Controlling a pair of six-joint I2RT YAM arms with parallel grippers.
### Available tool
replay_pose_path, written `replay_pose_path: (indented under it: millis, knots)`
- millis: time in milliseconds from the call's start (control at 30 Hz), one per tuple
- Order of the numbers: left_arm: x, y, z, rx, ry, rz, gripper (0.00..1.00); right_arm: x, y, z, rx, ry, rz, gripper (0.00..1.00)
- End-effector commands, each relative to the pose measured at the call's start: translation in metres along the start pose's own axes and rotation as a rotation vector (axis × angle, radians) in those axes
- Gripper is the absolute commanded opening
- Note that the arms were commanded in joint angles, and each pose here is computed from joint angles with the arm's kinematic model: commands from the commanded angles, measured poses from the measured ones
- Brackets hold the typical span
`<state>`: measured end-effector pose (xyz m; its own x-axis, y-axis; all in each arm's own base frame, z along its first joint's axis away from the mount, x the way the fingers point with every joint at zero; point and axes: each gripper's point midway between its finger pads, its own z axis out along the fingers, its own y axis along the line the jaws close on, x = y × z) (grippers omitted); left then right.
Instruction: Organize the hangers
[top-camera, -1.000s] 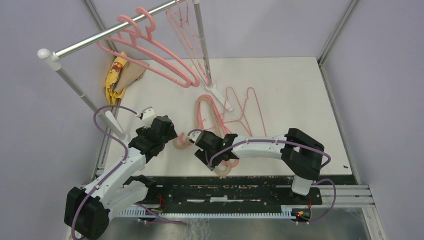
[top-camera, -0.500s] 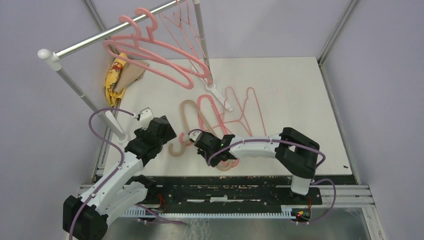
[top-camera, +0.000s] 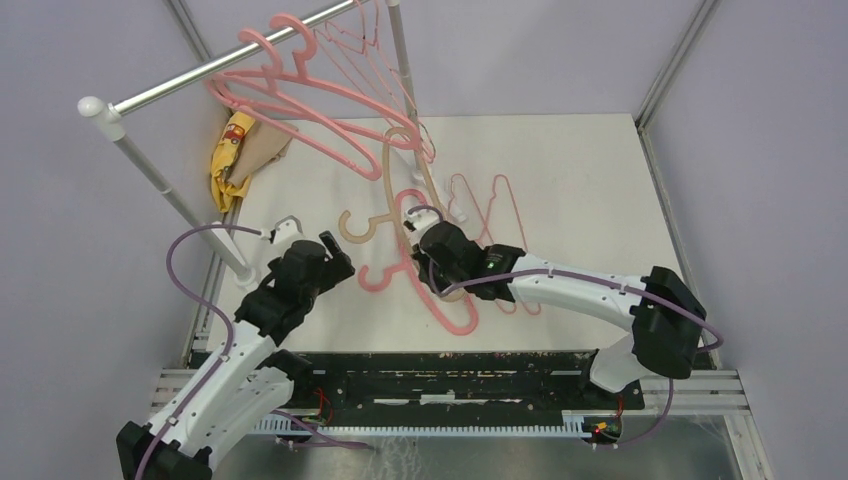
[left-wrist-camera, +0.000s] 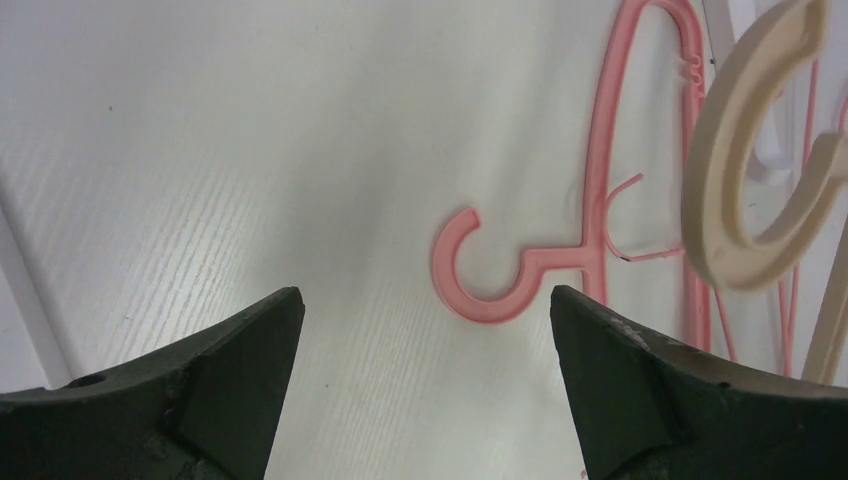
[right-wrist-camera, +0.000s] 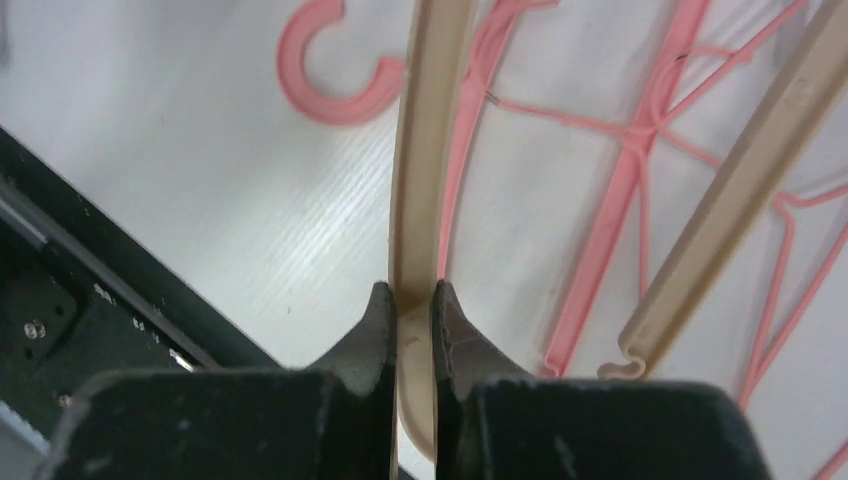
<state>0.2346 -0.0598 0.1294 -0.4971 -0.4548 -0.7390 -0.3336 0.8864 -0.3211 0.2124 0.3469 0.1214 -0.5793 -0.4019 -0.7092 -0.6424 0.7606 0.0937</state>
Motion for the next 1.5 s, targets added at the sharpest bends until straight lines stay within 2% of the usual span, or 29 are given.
replay_pose_path:
  millis: [0, 233, 567, 733, 1000, 1467]
  knots:
    - [-0.015, -0.021, -0.011, 0.097, -0.023, -0.043, 1.00, -0.044, -0.029, -0.003, 0.070, -0.155, 0.139, 0.01]
    - [-0.014, -0.046, -0.017, 0.258, -0.028, -0.116, 0.99, -0.073, -0.032, 0.010, -0.011, -0.245, 0.339, 0.01]
    - [0.001, -0.068, -0.012, 0.395, 0.000, -0.248, 0.97, -0.084, -0.009, 0.022, -0.131, -0.266, 0.434, 0.01]
    - [0.005, -0.070, -0.010, 0.407, 0.012, -0.246, 0.96, -0.103, 0.000, 0.026, -0.178, -0.306, 0.508, 0.01]
    - [-0.004, -0.077, -0.021, 0.478, -0.033, -0.224, 0.94, -0.131, 0.021, 0.047, -0.261, -0.324, 0.603, 0.01]
    - [0.015, -0.080, -0.012, 0.513, -0.003, -0.125, 0.90, -0.178, 0.047, 0.057, -0.384, -0.362, 0.700, 0.01]
